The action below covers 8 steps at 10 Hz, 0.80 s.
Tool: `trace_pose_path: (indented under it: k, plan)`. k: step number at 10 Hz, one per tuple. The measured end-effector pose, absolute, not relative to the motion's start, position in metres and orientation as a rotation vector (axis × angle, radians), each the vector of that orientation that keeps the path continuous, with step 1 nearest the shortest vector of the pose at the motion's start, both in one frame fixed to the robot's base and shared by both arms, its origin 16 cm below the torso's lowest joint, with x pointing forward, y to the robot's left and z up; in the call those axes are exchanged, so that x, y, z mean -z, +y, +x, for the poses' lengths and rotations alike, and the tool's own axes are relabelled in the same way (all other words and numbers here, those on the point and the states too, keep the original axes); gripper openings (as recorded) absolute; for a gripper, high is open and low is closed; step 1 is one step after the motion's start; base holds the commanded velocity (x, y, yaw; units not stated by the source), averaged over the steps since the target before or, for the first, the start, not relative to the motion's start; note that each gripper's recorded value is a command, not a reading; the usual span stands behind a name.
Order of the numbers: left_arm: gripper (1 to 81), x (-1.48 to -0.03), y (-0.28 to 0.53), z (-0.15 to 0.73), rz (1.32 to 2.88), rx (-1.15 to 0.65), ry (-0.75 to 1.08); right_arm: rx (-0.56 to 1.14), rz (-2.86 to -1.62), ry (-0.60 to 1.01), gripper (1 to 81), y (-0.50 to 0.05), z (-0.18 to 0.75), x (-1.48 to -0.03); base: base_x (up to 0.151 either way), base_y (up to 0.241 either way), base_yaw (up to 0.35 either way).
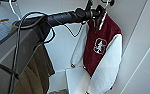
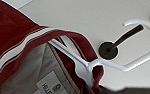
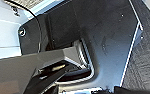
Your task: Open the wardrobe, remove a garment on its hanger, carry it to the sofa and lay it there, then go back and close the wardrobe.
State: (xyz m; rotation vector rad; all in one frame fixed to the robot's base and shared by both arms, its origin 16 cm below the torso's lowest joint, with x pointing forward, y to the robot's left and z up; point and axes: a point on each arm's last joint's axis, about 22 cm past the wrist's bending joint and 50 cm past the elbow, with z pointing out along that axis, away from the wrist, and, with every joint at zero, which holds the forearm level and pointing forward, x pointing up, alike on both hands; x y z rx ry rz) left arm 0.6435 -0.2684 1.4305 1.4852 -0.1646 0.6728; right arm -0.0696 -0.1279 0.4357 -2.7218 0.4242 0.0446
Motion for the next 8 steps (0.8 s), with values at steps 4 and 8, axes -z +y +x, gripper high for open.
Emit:
trace_pose_path:
  k: [4,8]
  plan:
    - [1.0,-1.41,-0.21,0.666,1.556,-0.744,-0.138,-0.073,-2.727,0.288,81.1,-0.126,-0.057,-0.434,0.0,0.0,0.0]
    - [1.0,-1.408,-0.202,0.67,1.566,-0.771,-0.148,-0.071,-2.729,0.277,81.1,-0.126,-0.054,-0.433,0.0,0.0,0.0]
